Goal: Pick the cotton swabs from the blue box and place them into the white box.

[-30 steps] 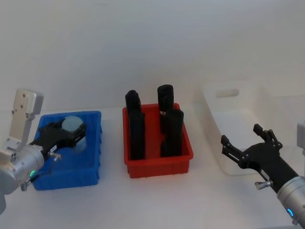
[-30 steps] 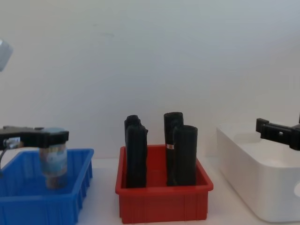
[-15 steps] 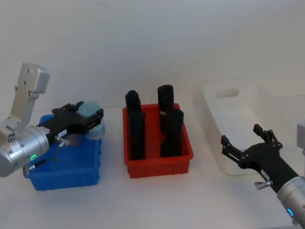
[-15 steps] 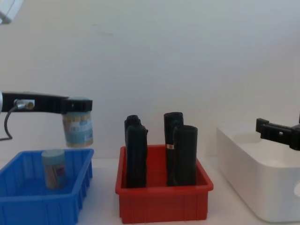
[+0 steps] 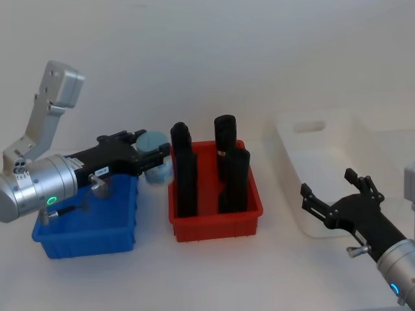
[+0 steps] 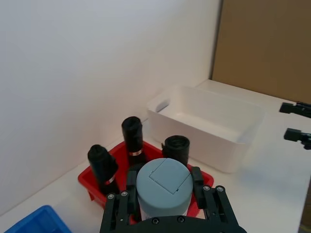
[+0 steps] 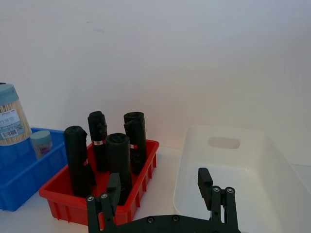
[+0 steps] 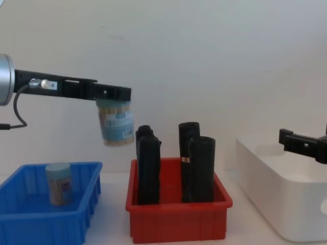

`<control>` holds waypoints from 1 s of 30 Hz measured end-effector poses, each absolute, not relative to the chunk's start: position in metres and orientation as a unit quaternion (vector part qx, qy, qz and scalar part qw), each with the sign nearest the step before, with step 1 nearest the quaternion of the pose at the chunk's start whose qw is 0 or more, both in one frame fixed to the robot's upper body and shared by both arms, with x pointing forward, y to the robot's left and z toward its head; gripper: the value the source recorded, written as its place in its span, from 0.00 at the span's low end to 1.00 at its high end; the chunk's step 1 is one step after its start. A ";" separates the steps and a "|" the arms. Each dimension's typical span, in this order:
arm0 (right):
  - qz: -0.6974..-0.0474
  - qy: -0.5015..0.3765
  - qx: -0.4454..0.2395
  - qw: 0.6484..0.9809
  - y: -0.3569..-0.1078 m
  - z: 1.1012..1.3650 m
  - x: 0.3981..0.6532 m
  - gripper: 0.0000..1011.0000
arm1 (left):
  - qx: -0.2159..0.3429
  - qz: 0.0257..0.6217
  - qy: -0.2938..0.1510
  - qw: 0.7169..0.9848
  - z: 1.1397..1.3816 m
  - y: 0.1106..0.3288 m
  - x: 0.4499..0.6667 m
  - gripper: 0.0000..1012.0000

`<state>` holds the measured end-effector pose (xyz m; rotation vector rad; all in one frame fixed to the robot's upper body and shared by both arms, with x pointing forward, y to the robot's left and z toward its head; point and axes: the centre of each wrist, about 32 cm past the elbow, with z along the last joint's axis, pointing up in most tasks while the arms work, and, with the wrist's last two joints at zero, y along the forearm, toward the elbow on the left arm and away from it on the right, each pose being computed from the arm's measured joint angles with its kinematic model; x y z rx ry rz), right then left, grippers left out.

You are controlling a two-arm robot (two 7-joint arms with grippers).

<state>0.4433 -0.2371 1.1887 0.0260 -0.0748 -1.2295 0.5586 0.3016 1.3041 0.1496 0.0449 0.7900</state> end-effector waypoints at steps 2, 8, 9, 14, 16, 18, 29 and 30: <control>-0.577 -0.035 0.012 0.816 -0.237 1.189 0.443 0.99 | 0.072 0.377 0.023 0.923 1.306 0.300 0.559 0.66; -0.577 -0.035 0.012 0.816 -0.237 1.189 0.443 0.99 | 0.071 0.354 0.025 0.932 1.313 0.297 0.560 0.66; -0.577 -0.035 0.012 0.816 -0.237 1.189 0.443 0.99 | 0.071 0.349 0.026 0.934 1.314 0.296 0.560 0.66; -0.577 -0.035 0.012 0.816 -0.237 1.189 0.443 0.99 | 0.071 0.339 0.026 0.938 1.317 0.295 0.560 0.66; -0.576 -0.035 0.012 0.817 -0.237 1.189 0.443 0.99 | 0.070 0.336 0.027 0.939 1.318 0.294 0.560 0.66; -0.573 -0.035 0.013 0.818 -0.237 1.189 0.443 0.99 | 0.070 0.333 0.027 0.940 1.318 0.294 0.560 0.66; -0.536 -0.037 0.012 0.843 -0.232 1.195 0.447 0.99 | 0.070 0.323 0.028 0.943 1.321 0.292 0.560 0.66; -0.530 -0.038 0.012 0.847 -0.230 1.196 0.448 0.99 | 0.070 0.323 0.029 0.944 1.321 0.292 0.560 0.66</control>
